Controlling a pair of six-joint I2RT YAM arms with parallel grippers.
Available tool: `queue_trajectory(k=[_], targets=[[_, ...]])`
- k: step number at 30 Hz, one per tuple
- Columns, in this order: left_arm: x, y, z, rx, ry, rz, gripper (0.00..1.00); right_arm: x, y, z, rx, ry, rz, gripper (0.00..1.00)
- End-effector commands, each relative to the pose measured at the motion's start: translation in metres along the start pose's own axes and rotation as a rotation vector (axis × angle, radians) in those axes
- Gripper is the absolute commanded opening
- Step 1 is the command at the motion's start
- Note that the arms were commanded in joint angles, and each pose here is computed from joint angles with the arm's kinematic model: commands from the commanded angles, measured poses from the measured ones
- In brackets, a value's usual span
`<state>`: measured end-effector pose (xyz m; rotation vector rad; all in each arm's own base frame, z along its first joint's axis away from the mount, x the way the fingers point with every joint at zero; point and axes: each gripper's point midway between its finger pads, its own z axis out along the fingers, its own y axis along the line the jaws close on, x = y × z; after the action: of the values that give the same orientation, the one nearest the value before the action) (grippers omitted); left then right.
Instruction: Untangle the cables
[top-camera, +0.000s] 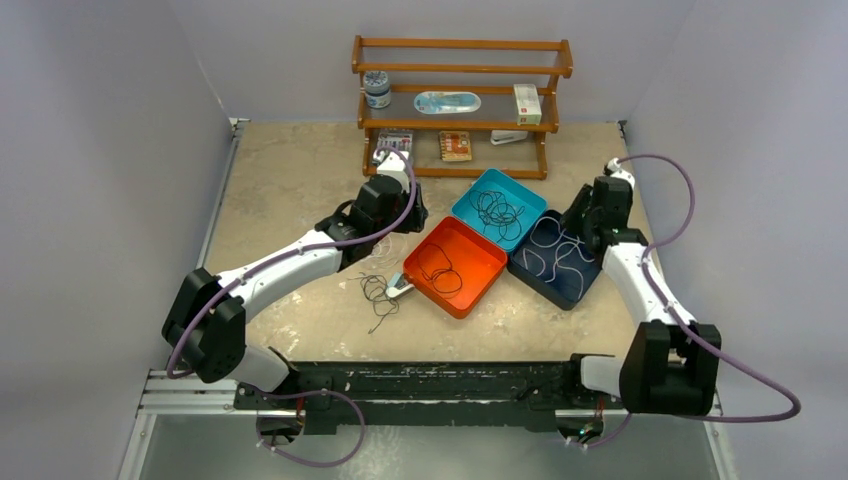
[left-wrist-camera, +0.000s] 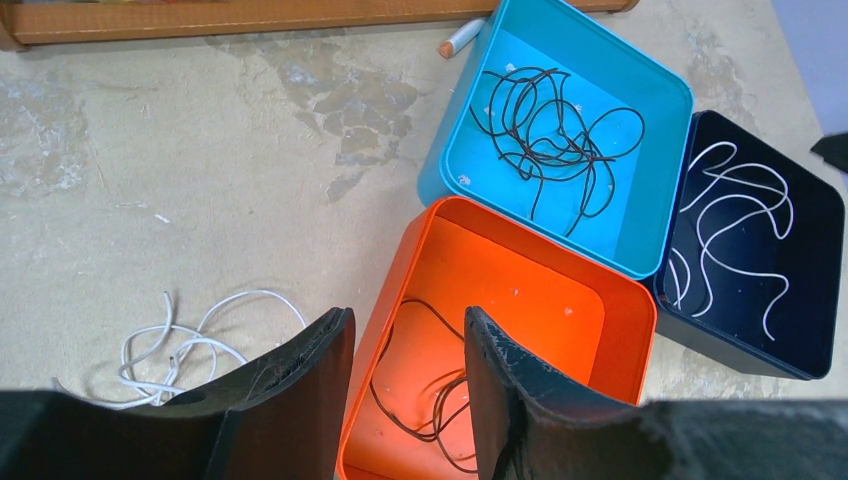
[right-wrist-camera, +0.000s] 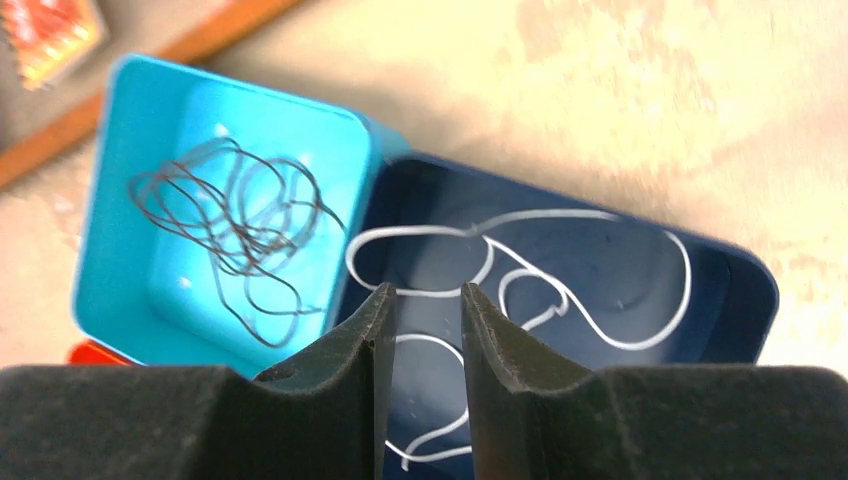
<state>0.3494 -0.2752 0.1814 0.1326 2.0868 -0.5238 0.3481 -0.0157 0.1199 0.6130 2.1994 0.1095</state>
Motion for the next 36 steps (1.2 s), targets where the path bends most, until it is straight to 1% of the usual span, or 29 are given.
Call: queue_trajectory(k=[1, 7, 12, 15, 16, 18, 26, 29, 32, 36], targets=[[-0.026, -0.005, -0.006, 0.019, -0.072, -0.012, 0.44, -0.037, 0.025, 0.006, -0.086, -0.081, -0.008, 0.34], [-0.028, -0.002, -0.01, 0.004, -0.076, -0.003, 0.44, -0.021, 0.019, 0.047, -0.042, 0.007, -0.051, 0.36], [-0.029, 0.0, -0.011, -0.003, -0.079, -0.005, 0.44, -0.002, 0.011, 0.066, -0.014, 0.088, -0.106, 0.38], [-0.029, -0.001, -0.011, 0.0, -0.079, -0.007, 0.44, 0.004, 0.006, 0.072, 0.001, 0.105, -0.119, 0.39], [-0.028, -0.001, -0.01, 0.001, -0.078, -0.007, 0.44, -0.008, 0.011, 0.073, -0.005, 0.081, -0.118, 0.39], [-0.029, -0.001, -0.01, 0.001, -0.079, -0.007, 0.44, -0.009, 0.012, 0.075, -0.004, 0.085, -0.119, 0.36], [-0.028, -0.002, -0.006, 0.005, -0.071, -0.008, 0.44, -0.014, 0.011, 0.062, -0.001, 0.062, -0.111, 0.33], [-0.027, -0.003, -0.004, 0.007, -0.069, -0.007, 0.44, -0.026, 0.019, 0.049, -0.036, 0.019, -0.106, 0.35], [-0.028, -0.003, -0.004, 0.007, -0.07, -0.006, 0.44, -0.023, 0.024, 0.039, -0.077, 0.011, -0.108, 0.38], [-0.026, -0.001, -0.004, 0.001, -0.066, -0.003, 0.44, -0.021, 0.031, 0.034, -0.121, 0.021, -0.11, 0.38]])
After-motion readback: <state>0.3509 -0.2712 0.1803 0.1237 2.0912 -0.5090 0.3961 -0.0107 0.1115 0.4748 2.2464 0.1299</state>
